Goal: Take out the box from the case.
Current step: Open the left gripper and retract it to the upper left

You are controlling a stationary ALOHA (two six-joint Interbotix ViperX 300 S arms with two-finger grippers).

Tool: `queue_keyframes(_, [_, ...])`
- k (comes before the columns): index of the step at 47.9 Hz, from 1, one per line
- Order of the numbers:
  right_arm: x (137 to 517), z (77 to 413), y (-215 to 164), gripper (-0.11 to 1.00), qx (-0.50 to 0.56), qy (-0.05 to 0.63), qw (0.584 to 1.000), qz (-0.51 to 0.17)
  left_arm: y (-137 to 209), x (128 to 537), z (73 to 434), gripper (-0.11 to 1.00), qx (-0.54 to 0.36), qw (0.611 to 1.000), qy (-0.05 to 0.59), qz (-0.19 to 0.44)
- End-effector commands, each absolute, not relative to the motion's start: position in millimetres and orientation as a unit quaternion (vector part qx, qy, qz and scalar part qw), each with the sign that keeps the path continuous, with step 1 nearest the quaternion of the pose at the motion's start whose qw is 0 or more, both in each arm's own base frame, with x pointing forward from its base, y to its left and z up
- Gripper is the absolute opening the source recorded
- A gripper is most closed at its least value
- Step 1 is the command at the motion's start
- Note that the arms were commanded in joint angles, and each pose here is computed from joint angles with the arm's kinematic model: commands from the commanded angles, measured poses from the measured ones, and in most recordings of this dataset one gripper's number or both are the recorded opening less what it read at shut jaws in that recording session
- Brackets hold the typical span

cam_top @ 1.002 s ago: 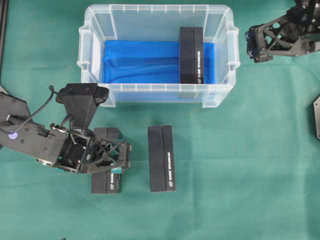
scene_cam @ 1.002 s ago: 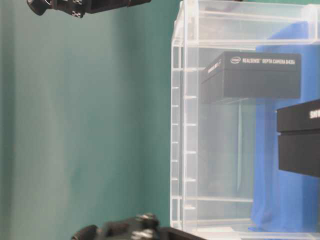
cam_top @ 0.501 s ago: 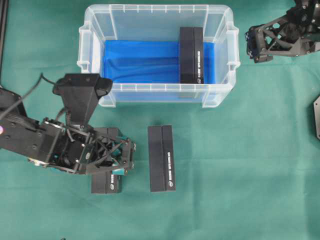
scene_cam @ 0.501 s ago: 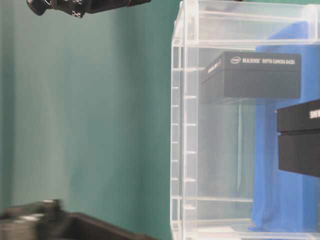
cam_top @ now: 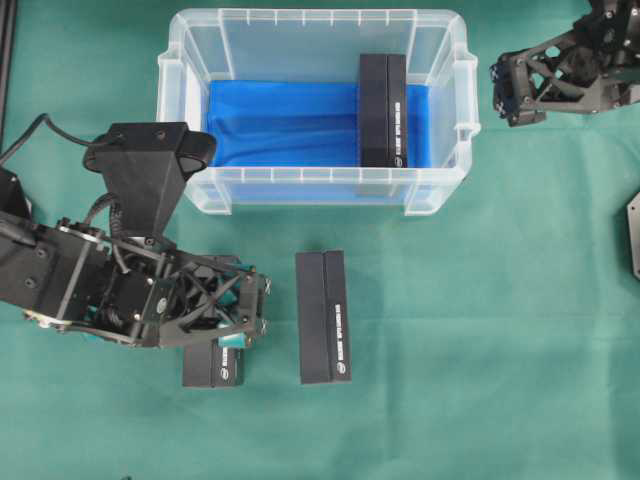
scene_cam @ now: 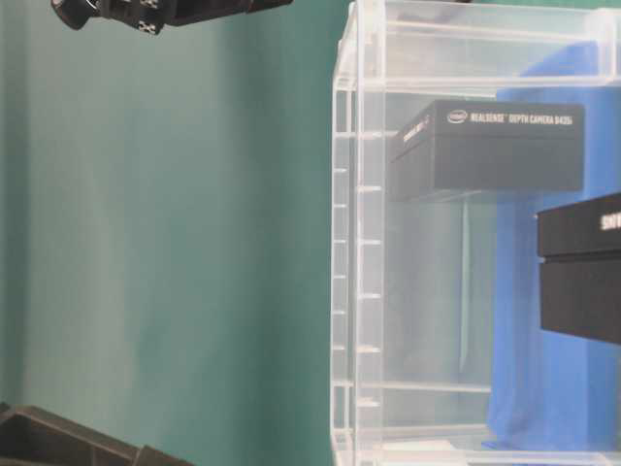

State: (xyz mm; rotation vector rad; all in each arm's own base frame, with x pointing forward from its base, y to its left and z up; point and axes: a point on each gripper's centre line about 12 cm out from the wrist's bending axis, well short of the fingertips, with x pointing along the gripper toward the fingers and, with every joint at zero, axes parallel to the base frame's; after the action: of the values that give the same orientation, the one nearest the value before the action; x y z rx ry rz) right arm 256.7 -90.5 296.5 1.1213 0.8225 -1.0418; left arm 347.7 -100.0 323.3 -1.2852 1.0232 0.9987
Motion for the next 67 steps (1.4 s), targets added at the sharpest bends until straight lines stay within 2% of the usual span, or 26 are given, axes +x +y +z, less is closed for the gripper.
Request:
queue_keyframes(1, [256.0, 304.1, -89.7, 0.91, 0.495, 0.352, 0.653, -0.452, -97.9, 344.2, 341.8, 0.97, -0.562, 0.580, 0.425, 0.410])
queue_keyframes(12, [255.7, 303.5, -90.0, 0.91, 0.495, 0.352, 0.652, -0.453, -100.6, 333.3, 347.2, 0.97, -0.561, 0.582, 0.427, 0.405])
queue_keyframes(36, [254.0, 303.2, -88.9, 0.91, 0.497, 0.356, 0.646, -0.456, -104.5, 251.9, 337.0, 0.97, -0.538, 0.579, 0.455, 0.409])
queue_keyframes(51, [252.8, 303.2, -88.6, 0.91, 0.496, 0.358, 0.644, -0.458, -95.9, 241.8, 334.5, 0.97, -0.537, 0.580, 0.453, 0.412])
queue_keyframes(67, [253.1, 302.8, -88.5, 0.91, 0.497, 0.359, 0.644, -0.458, -66.4, 236.3, 335.0, 0.97, -0.541, 0.581, 0.441, 0.418])
